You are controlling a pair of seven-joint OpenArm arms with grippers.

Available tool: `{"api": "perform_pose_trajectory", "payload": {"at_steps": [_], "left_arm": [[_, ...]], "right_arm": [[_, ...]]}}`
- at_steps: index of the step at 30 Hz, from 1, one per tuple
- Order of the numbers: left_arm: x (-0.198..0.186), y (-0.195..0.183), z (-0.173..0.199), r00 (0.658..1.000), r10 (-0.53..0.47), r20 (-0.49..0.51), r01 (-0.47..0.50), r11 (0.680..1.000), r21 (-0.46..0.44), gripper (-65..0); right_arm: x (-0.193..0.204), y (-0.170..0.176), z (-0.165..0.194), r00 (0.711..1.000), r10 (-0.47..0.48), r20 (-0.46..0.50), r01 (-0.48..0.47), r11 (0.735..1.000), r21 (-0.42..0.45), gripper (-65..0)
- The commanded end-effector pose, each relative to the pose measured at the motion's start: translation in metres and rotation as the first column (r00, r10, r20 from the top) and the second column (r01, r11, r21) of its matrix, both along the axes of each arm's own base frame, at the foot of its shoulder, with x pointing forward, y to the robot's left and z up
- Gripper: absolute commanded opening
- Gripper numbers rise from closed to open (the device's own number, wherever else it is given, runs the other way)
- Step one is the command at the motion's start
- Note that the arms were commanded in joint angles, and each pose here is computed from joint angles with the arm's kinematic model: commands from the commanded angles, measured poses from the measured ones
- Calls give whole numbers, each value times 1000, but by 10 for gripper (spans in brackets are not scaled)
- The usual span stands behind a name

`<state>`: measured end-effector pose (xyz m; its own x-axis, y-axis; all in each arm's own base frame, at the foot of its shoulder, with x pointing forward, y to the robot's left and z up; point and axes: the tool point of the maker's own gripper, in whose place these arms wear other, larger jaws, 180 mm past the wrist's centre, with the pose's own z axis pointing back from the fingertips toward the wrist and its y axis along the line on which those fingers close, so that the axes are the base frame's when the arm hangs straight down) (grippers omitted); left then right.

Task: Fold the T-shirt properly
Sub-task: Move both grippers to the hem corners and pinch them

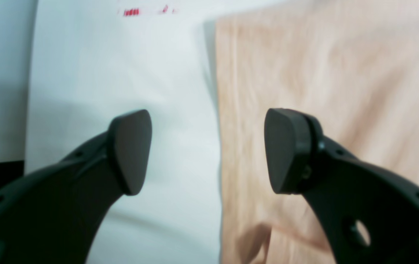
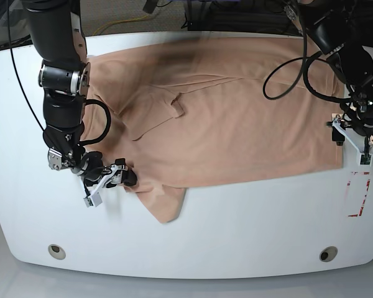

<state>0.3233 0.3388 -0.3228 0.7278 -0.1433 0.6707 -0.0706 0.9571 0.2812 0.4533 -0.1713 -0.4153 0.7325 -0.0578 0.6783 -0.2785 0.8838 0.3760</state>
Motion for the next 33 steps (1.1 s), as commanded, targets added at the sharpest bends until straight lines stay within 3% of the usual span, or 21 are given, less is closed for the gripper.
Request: {"api": "perform_pose_trajectory", "payload": {"at_steps": [1, 4, 9, 12, 17, 25, 33], "left_arm": [[19, 10, 25, 997, 5, 74, -6, 1000, 18, -203], [31, 17, 30, 995, 21, 93, -22, 1000, 2, -203], [56, 25, 29, 979, 116, 170, -102, 991, -87, -203], [62, 31, 20, 976, 126, 180, -107, 988, -109, -203], [82, 25, -5, 979, 132, 158, -100, 975, -199, -203], [94, 29, -31, 980, 140, 140, -98, 958, -269, -203], [105, 11, -52, 994, 73, 78, -48, 957, -287, -203]], "right_arm": [[4, -7, 5, 1000, -13, 23, 13, 1000, -12, -189], [5, -7, 6, 999, -20, 37, 20, 1000, -6, -298], [-1, -7, -1, 1000, -19, 21, 19, 1000, -7, -558], [-2, -6, -2, 1000, -18, 19, 18, 1000, -5, -642], [-2, -6, -3, 1000, -19, 19, 19, 1000, -5, -650], [-3, -6, -3, 1000, -19, 19, 19, 1000, -5, -650], [-2, -6, -2, 1000, -19, 21, 19, 1000, -5, -650]]}}
